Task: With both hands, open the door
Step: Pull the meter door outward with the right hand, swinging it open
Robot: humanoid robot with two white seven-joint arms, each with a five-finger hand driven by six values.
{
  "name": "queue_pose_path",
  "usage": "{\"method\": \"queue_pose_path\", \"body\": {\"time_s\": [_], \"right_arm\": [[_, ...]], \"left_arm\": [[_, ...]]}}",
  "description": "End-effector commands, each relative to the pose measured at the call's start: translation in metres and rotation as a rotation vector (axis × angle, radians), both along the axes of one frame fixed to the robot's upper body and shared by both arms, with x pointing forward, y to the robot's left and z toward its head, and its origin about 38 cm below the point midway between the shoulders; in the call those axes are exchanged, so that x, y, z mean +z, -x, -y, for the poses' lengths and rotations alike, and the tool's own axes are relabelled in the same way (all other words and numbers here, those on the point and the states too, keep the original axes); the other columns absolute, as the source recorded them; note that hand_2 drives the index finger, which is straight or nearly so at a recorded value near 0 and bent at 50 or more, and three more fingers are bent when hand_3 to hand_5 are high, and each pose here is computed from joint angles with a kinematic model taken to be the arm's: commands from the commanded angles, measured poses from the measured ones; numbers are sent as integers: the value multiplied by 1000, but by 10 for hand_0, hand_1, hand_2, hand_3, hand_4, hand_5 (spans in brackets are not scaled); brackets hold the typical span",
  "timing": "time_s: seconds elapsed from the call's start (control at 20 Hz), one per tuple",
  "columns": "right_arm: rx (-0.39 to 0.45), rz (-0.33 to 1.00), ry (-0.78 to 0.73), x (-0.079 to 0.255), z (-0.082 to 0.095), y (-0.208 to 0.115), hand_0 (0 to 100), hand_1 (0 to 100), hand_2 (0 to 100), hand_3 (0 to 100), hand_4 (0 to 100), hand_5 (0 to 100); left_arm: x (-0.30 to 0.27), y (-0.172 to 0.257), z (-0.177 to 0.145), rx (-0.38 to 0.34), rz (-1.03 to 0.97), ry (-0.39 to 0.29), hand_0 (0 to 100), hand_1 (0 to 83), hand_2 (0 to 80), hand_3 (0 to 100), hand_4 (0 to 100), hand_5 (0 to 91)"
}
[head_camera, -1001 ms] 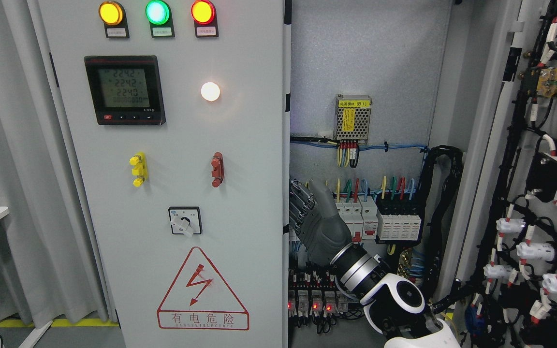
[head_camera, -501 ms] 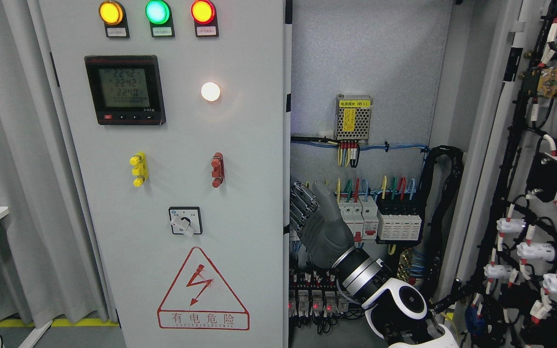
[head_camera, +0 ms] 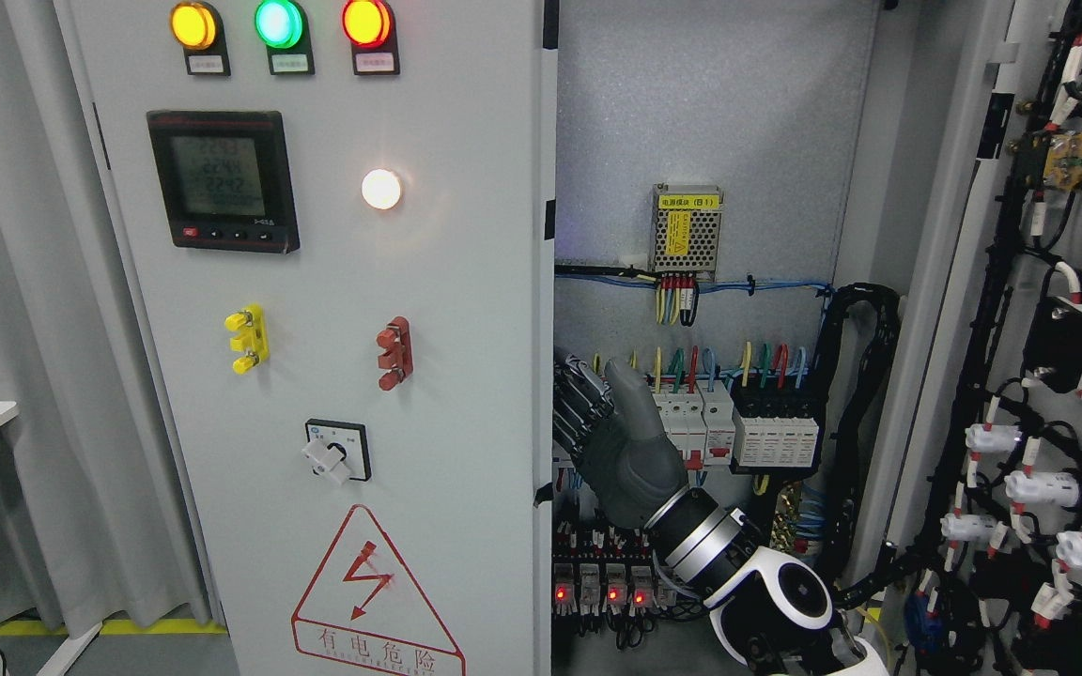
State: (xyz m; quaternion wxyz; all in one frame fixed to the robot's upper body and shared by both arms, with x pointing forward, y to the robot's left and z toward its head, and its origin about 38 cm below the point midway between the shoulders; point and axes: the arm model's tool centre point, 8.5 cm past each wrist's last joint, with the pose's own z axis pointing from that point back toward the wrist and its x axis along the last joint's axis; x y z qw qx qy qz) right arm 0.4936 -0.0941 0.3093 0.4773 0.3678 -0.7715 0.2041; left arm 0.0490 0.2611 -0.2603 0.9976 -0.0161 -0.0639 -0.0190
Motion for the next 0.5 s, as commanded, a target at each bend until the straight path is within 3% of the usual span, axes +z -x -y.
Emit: {"method": "queue_pose_path", "body": {"time_s": [0.0, 0.15, 0.45], "right_arm": [[15, 30, 1, 4, 1, 10, 218, 0, 0, 0, 0, 0], [72, 29, -44, 5, -7, 23, 218, 0, 0, 0, 0, 0], [219, 53, -17, -9, -47, 65, 218, 0, 0, 0, 0, 0]], "left_arm": [[2, -2, -19, 1, 7, -29, 296, 0, 27, 27, 36, 0], [2, -2, -18, 1, 7, -28, 295, 0, 28, 27, 36, 0], [2, -2, -19, 1, 7, -29, 295, 0, 27, 27, 38, 0]]}}
